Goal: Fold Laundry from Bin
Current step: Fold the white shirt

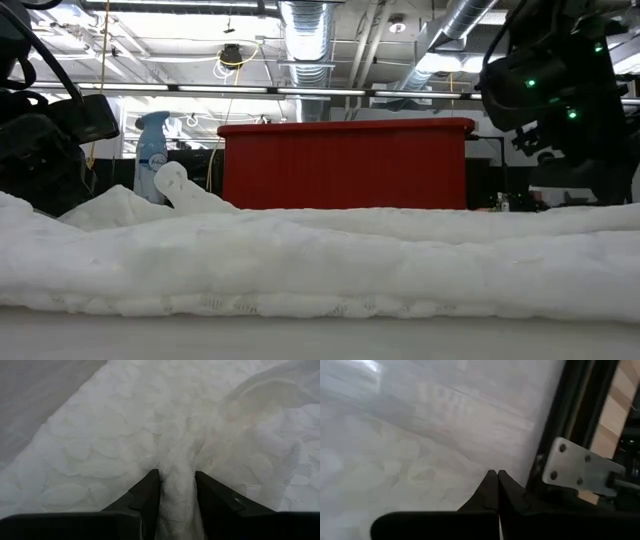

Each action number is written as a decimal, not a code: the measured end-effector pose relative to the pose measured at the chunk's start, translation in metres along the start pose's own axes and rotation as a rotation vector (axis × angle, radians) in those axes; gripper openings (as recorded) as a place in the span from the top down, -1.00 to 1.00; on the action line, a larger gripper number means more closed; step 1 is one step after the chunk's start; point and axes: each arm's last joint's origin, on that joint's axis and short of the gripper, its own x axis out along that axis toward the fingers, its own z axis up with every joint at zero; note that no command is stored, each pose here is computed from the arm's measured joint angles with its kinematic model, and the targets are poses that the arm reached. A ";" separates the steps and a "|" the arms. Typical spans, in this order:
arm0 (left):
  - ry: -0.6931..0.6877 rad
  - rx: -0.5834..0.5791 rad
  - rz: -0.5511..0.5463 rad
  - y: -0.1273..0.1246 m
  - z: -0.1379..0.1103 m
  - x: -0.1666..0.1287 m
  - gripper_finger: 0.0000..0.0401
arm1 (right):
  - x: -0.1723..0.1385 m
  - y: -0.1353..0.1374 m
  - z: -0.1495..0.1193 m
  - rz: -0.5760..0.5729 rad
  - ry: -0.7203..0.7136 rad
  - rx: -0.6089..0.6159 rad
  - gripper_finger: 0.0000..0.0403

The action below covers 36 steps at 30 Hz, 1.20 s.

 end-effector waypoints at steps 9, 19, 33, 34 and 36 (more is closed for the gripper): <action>0.000 -0.002 0.000 0.000 0.000 0.000 0.43 | 0.000 -0.001 -0.002 -0.007 0.010 0.006 0.55; 0.003 -0.002 -0.002 0.000 0.000 0.000 0.43 | -0.023 0.010 -0.019 0.237 -0.208 -0.176 0.34; 0.008 -0.007 -0.011 -0.001 0.000 0.000 0.43 | -0.040 0.019 -0.121 0.551 -0.436 -0.751 0.34; 0.008 -0.007 -0.011 -0.001 0.000 0.000 0.43 | -0.039 0.019 -0.125 0.551 -0.435 -0.751 0.34; 0.008 -0.008 -0.011 -0.001 0.000 0.000 0.43 | -0.037 0.019 -0.131 0.547 -0.433 -0.754 0.34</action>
